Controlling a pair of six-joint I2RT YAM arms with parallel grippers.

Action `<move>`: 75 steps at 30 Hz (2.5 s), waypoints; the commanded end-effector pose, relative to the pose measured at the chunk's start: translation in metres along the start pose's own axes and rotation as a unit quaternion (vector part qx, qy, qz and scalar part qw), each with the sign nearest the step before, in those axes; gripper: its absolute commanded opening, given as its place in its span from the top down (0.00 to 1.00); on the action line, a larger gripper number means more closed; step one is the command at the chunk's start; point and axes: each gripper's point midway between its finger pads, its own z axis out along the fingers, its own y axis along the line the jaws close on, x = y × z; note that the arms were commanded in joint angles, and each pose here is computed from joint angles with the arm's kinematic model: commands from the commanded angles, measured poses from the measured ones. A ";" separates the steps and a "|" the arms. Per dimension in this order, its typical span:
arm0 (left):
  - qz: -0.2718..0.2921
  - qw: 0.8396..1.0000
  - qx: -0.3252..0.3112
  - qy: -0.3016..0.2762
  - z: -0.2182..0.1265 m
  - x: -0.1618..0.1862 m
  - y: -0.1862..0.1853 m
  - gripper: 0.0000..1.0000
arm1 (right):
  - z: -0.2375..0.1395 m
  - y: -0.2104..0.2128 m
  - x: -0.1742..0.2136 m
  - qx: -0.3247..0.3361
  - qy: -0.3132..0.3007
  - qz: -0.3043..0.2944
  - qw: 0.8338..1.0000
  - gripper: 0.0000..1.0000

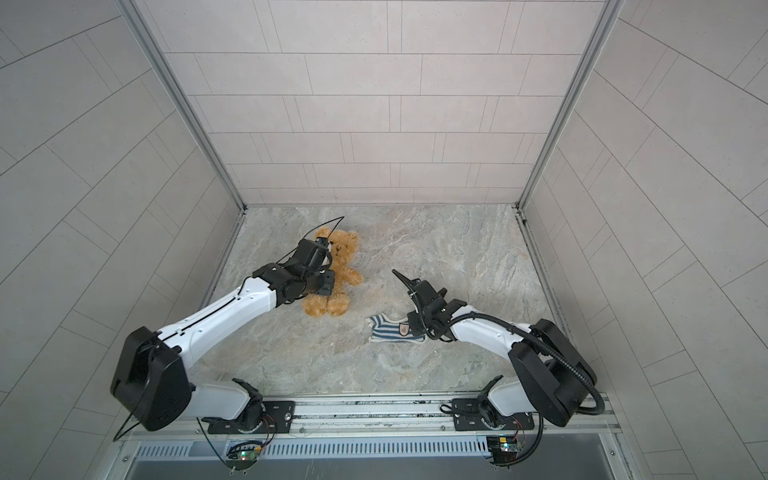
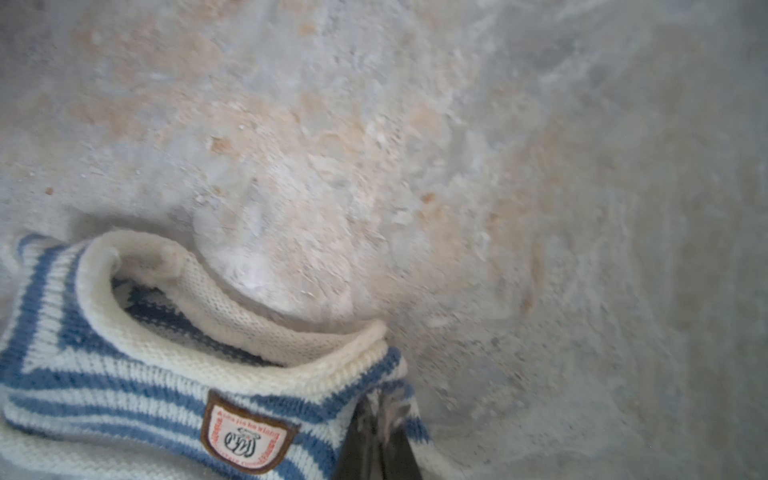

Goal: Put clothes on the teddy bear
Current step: 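Grasp the teddy bear's crotch with the left gripper and lift it, then grasp the striped sweater's edge with the right gripper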

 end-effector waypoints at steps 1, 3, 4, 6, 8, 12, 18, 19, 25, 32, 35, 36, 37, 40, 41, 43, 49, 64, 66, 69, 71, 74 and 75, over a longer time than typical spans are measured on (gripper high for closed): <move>-0.017 0.999 0.037 -0.030 -0.019 0.002 -0.010 1.00 | -0.005 -0.008 -0.004 -0.002 -0.037 0.075 0.997 0.89; -0.017 0.998 0.055 -0.030 -0.024 0.012 -0.014 1.00 | -0.009 -0.012 -0.004 0.007 -0.044 0.078 0.996 0.85; -0.017 0.998 0.062 -0.030 -0.027 0.016 -0.016 1.00 | -0.012 -0.014 -0.003 0.012 -0.045 0.078 0.996 0.82; -0.016 0.997 0.073 -0.034 -0.034 0.023 -0.017 1.00 | -0.020 -0.017 -0.004 0.021 -0.044 0.070 0.996 0.75; -0.018 0.996 0.080 -0.042 -0.041 0.027 -0.016 1.00 | -0.033 -0.020 -0.006 0.039 -0.048 0.058 0.996 0.63; -0.026 0.992 0.105 -0.062 -0.056 0.033 -0.017 1.00 | -0.059 -0.018 -0.010 0.052 -0.056 0.022 0.997 0.45; -0.033 0.989 0.133 -0.057 -0.065 0.045 -0.021 1.00 | -0.087 0.018 -0.016 0.020 -0.057 -0.064 0.996 0.41; -0.034 0.989 0.134 -0.054 -0.066 0.048 -0.020 1.00 | -0.087 0.030 -0.014 0.006 -0.051 -0.086 0.995 0.41; -0.092 0.980 0.171 -0.051 -0.067 0.053 -0.009 1.00 | -0.068 0.078 -0.001 -0.026 0.005 -0.183 0.983 0.41; -0.121 0.976 0.171 -0.062 -0.066 0.050 0.000 1.00 | -0.039 0.085 0.012 -0.020 0.069 -0.229 0.971 0.44; -0.135 0.975 0.165 -0.065 -0.062 0.051 0.005 1.00 | -0.034 0.088 0.015 -0.025 0.078 -0.237 0.968 0.49; -0.141 0.974 0.163 -0.067 -0.061 0.050 0.007 1.00 | -0.032 0.089 0.016 -0.026 0.080 -0.239 0.967 0.51; -0.145 0.974 0.161 -0.068 -0.060 0.050 0.009 1.00 | -0.030 0.088 0.018 -0.025 0.085 -0.240 0.967 0.52; -0.155 0.973 0.155 -0.074 -0.061 0.048 0.015 1.00 | -0.023 0.084 0.024 -0.017 0.097 -0.243 0.965 0.56; -0.157 0.973 0.154 -0.076 -0.061 0.048 0.017 1.00 | -0.021 0.083 0.025 -0.014 0.099 -0.244 0.965 0.58; -0.160 0.972 0.149 -0.079 -0.062 0.047 0.020 1.00 | -0.016 0.080 0.027 -0.009 0.103 -0.244 0.964 0.59; -0.165 0.972 0.146 -0.079 -0.062 0.045 0.023 0.99 | -0.004 0.076 0.032 -0.004 0.117 -0.247 0.962 0.60; -0.166 0.972 0.142 -0.085 -0.066 0.038 0.025 0.99 | 0.007 0.065 0.036 0.009 0.129 -0.238 0.963 0.79; -0.166 0.972 0.142 -0.087 -0.066 0.037 0.025 0.99 | 0.007 0.065 0.035 0.008 0.128 -0.237 0.963 0.82; -0.166 0.972 0.140 -0.088 -0.067 0.037 0.026 0.99 | 0.007 0.065 0.035 0.007 0.126 -0.237 0.963 0.85; -0.166 0.973 0.136 -0.089 -0.068 0.037 0.027 0.99 | 0.007 0.063 0.035 0.010 0.124 -0.237 0.964 0.87; -0.166 0.973 0.131 -0.091 -0.068 0.038 0.029 0.99 | 0.007 0.063 0.035 0.009 0.121 -0.233 0.965 0.89; -0.166 0.973 0.129 -0.092 -0.068 0.038 0.030 0.99 | 0.007 0.064 0.035 0.008 0.120 -0.231 0.966 0.90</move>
